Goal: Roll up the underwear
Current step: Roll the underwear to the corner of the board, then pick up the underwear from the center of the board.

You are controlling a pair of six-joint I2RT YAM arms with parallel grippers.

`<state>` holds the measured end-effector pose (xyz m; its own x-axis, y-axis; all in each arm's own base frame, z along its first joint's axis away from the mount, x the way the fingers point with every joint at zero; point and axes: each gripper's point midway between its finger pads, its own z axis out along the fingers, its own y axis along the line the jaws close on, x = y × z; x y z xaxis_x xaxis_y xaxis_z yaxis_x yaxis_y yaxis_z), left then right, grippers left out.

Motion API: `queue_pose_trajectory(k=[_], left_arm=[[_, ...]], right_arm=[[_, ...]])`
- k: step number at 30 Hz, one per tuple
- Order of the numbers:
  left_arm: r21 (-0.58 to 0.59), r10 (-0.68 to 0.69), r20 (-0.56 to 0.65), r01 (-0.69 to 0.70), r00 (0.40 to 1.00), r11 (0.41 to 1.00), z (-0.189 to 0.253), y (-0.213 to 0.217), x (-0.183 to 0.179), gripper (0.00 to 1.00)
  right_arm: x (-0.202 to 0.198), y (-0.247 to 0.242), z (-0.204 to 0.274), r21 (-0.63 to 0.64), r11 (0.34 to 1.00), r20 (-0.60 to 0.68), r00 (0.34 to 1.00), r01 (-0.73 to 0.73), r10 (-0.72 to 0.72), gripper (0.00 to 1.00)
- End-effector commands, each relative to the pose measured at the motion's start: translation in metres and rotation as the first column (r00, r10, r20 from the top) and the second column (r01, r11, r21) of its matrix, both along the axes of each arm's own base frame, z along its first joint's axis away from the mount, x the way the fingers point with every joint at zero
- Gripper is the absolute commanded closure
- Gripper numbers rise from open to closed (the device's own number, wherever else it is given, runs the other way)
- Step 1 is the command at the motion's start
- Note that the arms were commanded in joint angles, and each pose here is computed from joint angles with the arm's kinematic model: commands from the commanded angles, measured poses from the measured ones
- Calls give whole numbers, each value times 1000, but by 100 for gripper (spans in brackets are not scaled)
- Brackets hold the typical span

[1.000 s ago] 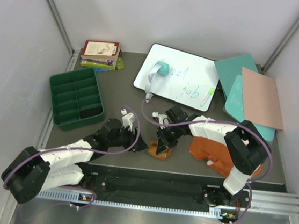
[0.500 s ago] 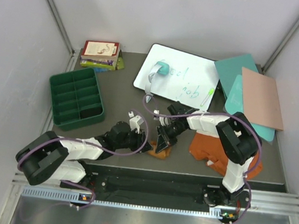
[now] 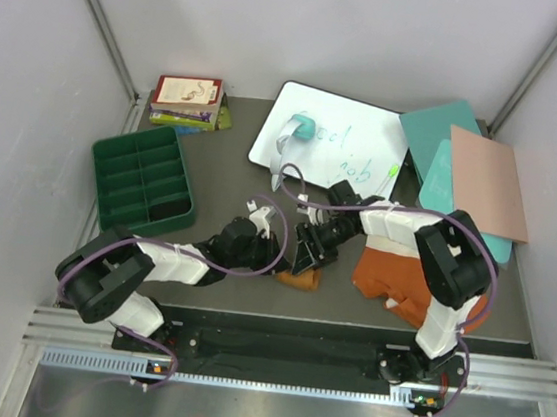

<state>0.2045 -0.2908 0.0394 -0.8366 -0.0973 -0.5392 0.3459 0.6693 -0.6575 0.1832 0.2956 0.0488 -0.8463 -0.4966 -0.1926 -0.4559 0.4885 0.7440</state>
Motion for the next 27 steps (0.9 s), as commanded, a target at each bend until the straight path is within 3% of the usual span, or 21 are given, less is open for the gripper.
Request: queue_pose_trajectory(k=[1,2,6,14,24,27], left_arm=[[179,58,-73,-44,996,983,-45,30,-10,98],[183,61,-73,-46,995,982,-45,31,-10,98],[194,68,-77,-52,995,980,-48,34,-11,98],[199,81,-77,-65,994,978,-49,35,-10,99],[198,104,-89,-84,991,977,-52,36,-9,98],[196,108,-87,-89,990,977,-52,36,-8,98]], right_arm=[[39,-12,41,88,995,174,982,54,-69,27],[43,-15,43,96,993,185,979,68,-85,19],[60,-21,49,134,984,234,961,121,-150,15],[52,-18,6,126,984,123,983,124,-139,14],[18,-3,-13,126,990,83,994,62,-73,14],[12,1,-17,125,991,72,996,46,-55,18]])
